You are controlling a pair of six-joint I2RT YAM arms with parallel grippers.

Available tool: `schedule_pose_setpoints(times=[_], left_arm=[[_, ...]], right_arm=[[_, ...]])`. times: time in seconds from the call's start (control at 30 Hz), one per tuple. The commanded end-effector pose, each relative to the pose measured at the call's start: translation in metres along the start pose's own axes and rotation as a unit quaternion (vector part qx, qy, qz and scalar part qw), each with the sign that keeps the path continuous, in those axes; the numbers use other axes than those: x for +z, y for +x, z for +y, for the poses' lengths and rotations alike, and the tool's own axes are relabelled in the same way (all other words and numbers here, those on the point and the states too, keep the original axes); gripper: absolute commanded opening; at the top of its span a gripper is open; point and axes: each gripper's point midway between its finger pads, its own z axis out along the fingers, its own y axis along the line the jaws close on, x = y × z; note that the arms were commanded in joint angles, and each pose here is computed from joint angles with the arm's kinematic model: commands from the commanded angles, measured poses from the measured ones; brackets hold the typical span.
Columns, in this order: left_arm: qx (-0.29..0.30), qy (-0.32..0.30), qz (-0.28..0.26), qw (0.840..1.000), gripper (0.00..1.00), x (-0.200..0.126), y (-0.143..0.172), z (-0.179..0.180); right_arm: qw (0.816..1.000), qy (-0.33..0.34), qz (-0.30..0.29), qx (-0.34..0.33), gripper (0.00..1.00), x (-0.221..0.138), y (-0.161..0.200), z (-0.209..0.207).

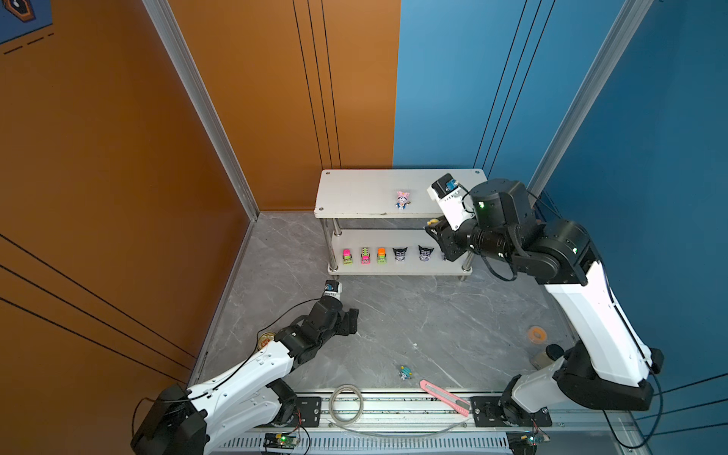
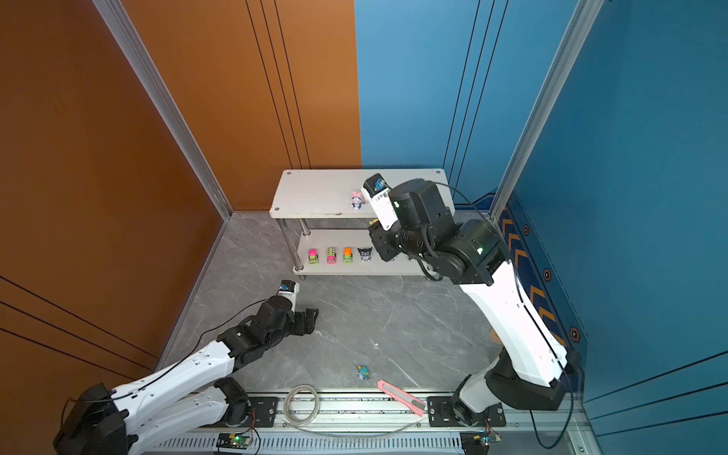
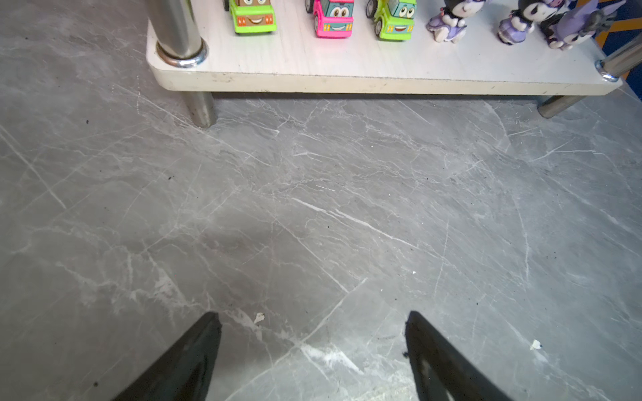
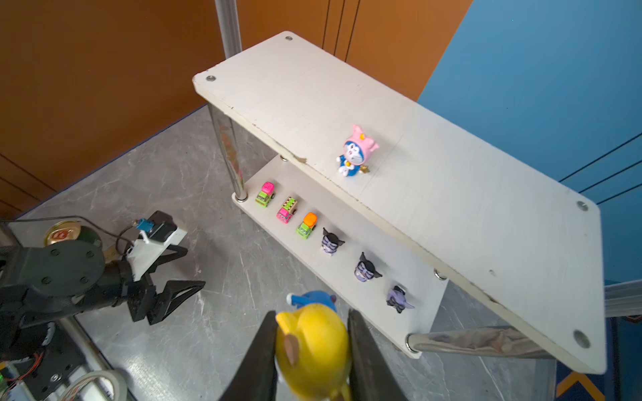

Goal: Organize plastic toys on shelves
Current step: Place the plastic toy on the shelf.

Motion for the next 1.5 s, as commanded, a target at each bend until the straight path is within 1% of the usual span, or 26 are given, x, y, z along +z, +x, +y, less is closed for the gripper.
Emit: schedule_pose_setpoints(times=[0.0,0.03,0.1,0.3,0.53,0.7,0.9,1.23,1.47], left_arm=[[0.002,0.017,-0.015,1.0,0.85,0.0,-0.016,-0.01],[0.003,0.016,-0.013,1.0,0.85,0.002,-0.016,-0.01],[0.006,0.014,-0.007,1.0,0.85,0.004,-0.015,-0.01],[0.008,0.015,0.002,1.0,0.85,0.014,-0.018,-0.016],[0.015,0.015,0.021,1.0,0.85,0.026,-0.018,-0.024],[0.019,0.013,0.03,0.999,0.85,0.035,-0.019,-0.029],[0.025,0.014,0.036,0.999,0.85,0.041,-0.019,-0.036],[0.03,0.012,0.043,0.999,0.85,0.047,-0.017,-0.04],[0.031,0.013,0.047,0.998,0.85,0.05,-0.014,-0.042]], right_arm=[[0.999,0.009,0.037,-0.016,0.28,0.011,0.008,-0.014],[0.999,0.006,0.037,-0.015,0.28,0.015,0.005,-0.015],[0.999,0.025,0.037,-0.001,0.28,0.021,0.002,-0.035],[0.999,0.019,0.041,0.017,0.27,0.036,-0.001,-0.058],[0.996,0.026,0.08,0.008,0.28,0.066,0.014,-0.075],[0.995,0.012,0.102,0.018,0.28,0.086,0.024,-0.08],[0.993,0.008,0.111,0.026,0.29,0.101,0.028,-0.087],[0.992,0.003,0.118,0.034,0.29,0.112,0.033,-0.094],[0.991,-0.001,0.127,0.037,0.33,0.122,0.037,-0.094]])
